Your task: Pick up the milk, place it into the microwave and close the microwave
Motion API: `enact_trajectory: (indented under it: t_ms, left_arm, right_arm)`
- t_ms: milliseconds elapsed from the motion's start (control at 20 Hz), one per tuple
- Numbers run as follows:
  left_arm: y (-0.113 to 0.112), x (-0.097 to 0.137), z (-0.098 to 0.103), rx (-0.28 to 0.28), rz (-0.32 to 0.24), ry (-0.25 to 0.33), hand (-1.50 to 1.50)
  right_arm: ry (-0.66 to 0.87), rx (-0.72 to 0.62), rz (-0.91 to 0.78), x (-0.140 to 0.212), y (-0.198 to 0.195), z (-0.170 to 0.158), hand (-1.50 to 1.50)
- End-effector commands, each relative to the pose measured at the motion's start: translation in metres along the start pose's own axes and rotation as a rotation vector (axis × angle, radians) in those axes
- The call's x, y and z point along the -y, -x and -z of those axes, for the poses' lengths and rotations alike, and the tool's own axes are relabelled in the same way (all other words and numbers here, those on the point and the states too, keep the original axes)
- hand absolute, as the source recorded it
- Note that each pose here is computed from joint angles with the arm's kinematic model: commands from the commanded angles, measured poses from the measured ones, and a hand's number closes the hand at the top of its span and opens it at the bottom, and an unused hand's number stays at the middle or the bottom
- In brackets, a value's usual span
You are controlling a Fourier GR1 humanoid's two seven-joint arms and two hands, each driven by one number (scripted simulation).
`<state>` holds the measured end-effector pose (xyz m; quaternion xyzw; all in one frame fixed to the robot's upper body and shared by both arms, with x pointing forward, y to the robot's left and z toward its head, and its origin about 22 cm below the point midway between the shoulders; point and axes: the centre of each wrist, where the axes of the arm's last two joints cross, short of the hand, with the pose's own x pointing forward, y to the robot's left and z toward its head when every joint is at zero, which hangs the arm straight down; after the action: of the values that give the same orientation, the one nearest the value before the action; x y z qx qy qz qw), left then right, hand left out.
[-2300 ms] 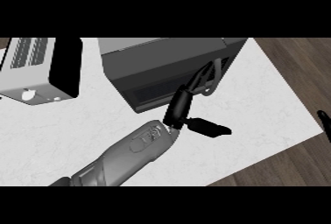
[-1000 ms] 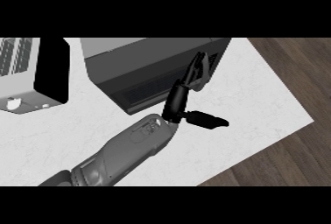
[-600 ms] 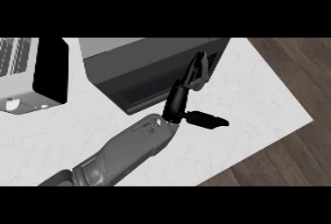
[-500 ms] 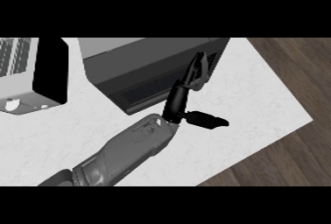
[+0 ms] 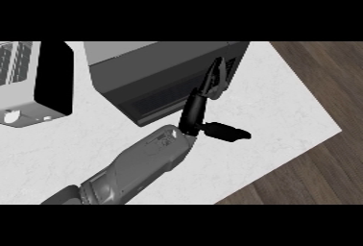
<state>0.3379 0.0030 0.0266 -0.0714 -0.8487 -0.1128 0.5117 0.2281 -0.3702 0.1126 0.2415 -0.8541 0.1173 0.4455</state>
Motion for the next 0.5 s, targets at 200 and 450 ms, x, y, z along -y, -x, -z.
enact_trajectory:
  t_ms: [200, 450]
  left_arm:
    - [0.002, -0.007, 0.012, -0.118, -0.036, -0.083, -1.5]
    - [0.016, -0.021, 0.013, -0.109, 0.138, -0.015, -1.5]
  right_arm:
    - [-0.012, 0.0, 0.029, 0.0, -0.001, 0.002, -1.5]
    - [-0.006, -0.006, 0.018, 0.003, -0.007, 0.005, -1.5]
